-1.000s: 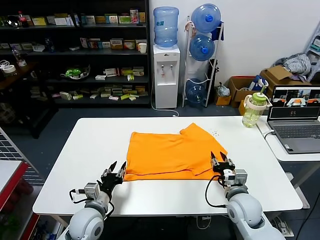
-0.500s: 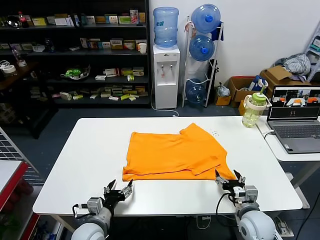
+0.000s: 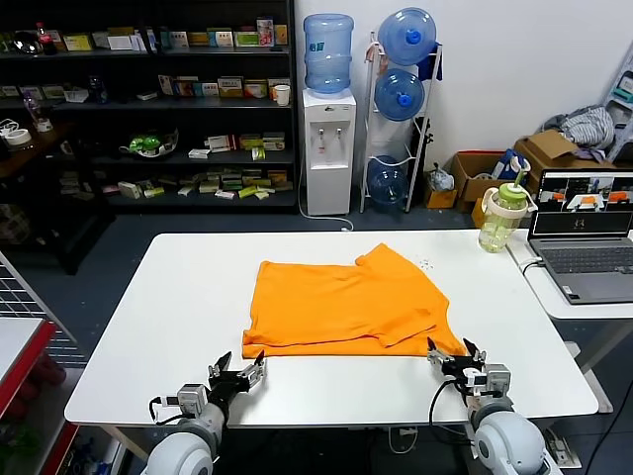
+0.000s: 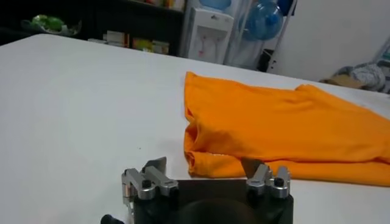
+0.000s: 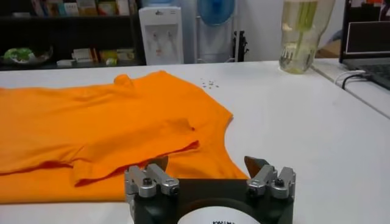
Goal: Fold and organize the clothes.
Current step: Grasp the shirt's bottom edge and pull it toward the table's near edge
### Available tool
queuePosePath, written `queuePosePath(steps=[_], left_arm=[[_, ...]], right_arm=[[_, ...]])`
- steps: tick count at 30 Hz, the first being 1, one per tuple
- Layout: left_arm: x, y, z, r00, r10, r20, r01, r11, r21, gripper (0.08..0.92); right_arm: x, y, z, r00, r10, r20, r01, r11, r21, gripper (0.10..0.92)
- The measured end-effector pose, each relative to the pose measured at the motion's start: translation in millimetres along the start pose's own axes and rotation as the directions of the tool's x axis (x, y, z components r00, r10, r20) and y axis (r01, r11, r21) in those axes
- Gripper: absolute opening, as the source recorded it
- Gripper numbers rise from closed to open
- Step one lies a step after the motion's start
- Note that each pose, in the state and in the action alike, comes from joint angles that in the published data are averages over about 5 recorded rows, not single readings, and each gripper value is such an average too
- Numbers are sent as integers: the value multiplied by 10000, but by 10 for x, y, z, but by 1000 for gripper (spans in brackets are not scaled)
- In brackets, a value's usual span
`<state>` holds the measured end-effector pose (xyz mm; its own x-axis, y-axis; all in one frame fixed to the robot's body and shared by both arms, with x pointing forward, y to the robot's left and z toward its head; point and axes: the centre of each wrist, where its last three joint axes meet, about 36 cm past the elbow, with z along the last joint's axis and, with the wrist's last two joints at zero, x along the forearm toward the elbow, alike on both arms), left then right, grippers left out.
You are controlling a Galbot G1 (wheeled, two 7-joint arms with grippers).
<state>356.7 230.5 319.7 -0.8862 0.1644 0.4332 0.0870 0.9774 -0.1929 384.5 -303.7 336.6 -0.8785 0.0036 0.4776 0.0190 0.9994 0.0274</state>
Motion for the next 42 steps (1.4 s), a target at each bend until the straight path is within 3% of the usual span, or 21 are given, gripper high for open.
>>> queuePosePath(steps=[4, 25, 29, 37, 42], left_arm=[[-29, -4, 10, 10000, -38, -35, 38, 10000, -23, 727], [-90, -3, 49, 9999, -46, 146, 50, 9997, -244, 127], [-74, -5, 29, 9996, -30, 277, 37, 9997, -254, 94], [27, 9, -134, 9981, -17, 620, 26, 9999, -155, 94], [131, 33, -292, 9962, -12, 875, 14, 10000, -23, 94]], right_arm=[[-1, 8, 10, 9998, -69, -166, 68, 9999, -93, 769], [63, -2, 98, 9988, -199, -438, 181, 9990, -418, 173], [77, -18, 60, 9996, -197, -216, 186, 9986, -493, 126], [114, -74, -125, 9964, -45, 846, 111, 9969, -780, 126], [199, -70, -150, 9938, -84, 1113, 176, 9965, -816, 126]])
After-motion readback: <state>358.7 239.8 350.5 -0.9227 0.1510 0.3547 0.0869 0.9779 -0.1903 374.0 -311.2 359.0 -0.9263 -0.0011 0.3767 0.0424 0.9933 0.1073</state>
